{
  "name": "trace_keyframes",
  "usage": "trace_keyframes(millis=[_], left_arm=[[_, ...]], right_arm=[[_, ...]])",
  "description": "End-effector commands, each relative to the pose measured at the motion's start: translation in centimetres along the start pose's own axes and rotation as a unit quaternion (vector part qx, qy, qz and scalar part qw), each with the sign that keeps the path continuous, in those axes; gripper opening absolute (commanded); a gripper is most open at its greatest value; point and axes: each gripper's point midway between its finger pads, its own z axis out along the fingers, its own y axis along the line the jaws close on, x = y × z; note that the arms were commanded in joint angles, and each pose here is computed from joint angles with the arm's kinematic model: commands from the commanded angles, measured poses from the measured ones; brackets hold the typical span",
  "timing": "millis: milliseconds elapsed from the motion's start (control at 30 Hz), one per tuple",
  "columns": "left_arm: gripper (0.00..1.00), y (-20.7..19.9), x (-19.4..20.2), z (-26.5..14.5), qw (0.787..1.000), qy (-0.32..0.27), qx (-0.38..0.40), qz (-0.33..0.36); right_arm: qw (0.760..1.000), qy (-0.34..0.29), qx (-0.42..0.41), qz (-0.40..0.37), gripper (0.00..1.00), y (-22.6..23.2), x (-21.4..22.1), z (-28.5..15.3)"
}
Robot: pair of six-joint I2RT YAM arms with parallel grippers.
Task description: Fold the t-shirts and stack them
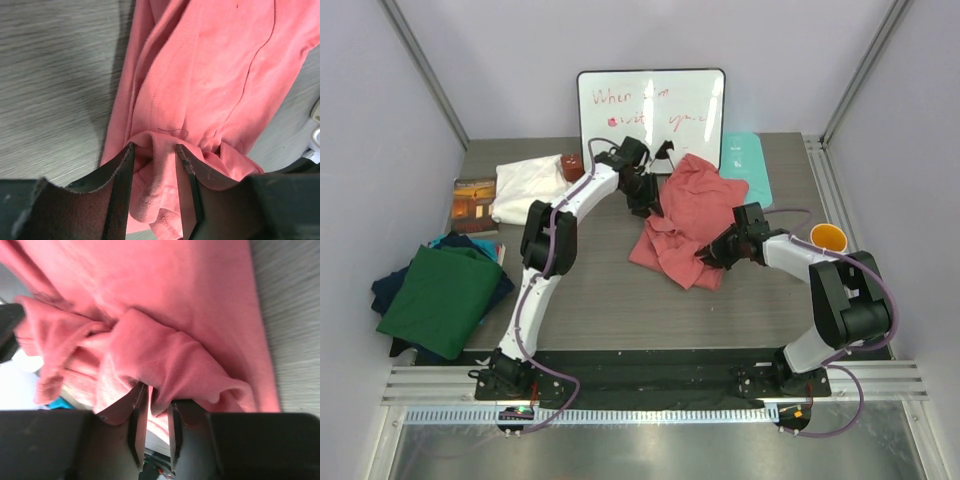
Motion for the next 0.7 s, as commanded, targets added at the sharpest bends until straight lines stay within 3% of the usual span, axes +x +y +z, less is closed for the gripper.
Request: trace_keyframes(millis=[0, 200, 300, 433, 667], left_arm=[[0.4, -1.6, -3.2, -5.3, 0.997, -0.072, 0.013, 0.012], [0.4, 0.2, -2.8, -10.0, 0.994, -0.109, -0.017, 0.017], [0.4, 0.7, -1.5, -11.5, 0.993, -0.109, -0.026, 0.027], [0.4, 0.4, 1.9, -11.9, 0.997, -0.075, 0.001, 0.03], [0.39, -1.4, 8.1, -8.6, 0.996, -0.017, 0.008, 0.084]], right_arm=[[0.996, -0.032, -0.073, 0.05, 0.28, 3.4, -1.9, -1.1], [0.986, -0.004, -0.121, 0.113, 0.32, 3.0, -1.8, -0.7], [0.983, 0.003, -0.135, 0.128, 0.26, 2.6, -1.6, -0.4], [0.975, 0.011, -0.152, 0.163, 0.15, 2.5, -1.4, -0.4], [0.952, 0.028, -0.193, 0.235, 0.13, 2.1, -1.3, -0.2]])
